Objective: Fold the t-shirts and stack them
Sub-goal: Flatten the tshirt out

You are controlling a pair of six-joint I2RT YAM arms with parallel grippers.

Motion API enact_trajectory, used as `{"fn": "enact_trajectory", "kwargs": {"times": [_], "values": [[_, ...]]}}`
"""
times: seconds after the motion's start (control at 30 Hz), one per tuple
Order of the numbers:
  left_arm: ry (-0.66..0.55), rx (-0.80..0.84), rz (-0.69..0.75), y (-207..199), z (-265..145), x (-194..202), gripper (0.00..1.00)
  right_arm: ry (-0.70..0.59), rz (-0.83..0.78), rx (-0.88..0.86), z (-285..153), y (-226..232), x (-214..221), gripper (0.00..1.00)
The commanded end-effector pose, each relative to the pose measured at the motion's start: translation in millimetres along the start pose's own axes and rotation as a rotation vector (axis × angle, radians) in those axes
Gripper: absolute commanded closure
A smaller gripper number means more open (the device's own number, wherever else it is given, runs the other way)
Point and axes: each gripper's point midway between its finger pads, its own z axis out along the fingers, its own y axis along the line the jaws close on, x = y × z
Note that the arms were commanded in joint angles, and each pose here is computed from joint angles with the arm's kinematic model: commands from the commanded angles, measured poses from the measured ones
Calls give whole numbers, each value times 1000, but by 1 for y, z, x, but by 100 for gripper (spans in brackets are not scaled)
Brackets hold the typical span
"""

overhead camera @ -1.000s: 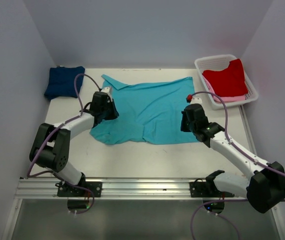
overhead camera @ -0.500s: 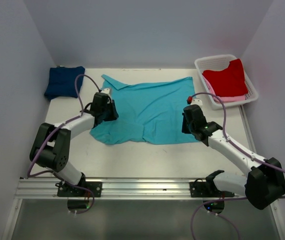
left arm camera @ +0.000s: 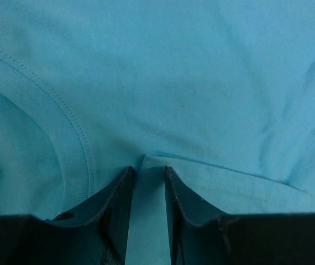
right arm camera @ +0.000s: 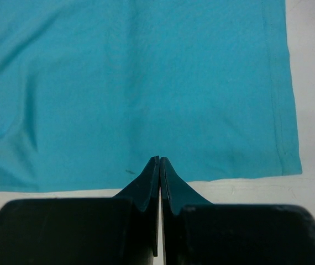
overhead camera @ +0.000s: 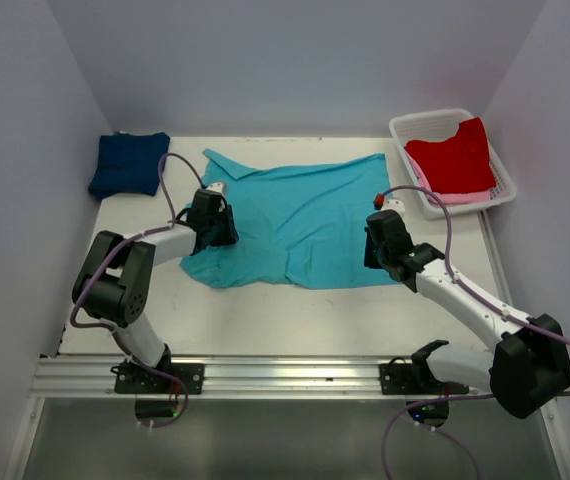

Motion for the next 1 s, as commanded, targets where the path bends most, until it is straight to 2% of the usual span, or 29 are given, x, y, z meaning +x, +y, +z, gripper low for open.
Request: {"fn": "enact_trajectory", "kwargs": {"times": [0.0,0.27,0.4,0.67,0.7,0.87,0.97], "values": [[-42,22,18,-5,5,-10,67,-20,9,10,-3,-3,-4,100],[-65,53,22,-13,-3,-17,73,-16,7,12,-1,-3,-3,100],[-72,69,23,-16,-7,-19,83,-14,7,11,-1,-2,-3,100],[-55,69,21,-17,-12,-15,95,-12,5,17,0,-4,-2,100],[-58,65,21,-16,-13,-16,100,-11,5,18,0,-4,-1,100],[-55,69,23,-19,-20,-16,100,-6,10,45,1,-9,1,100],[-32,75,22,-21,-32,-7,100,-9,21,159,1,-28,4,100]]}}
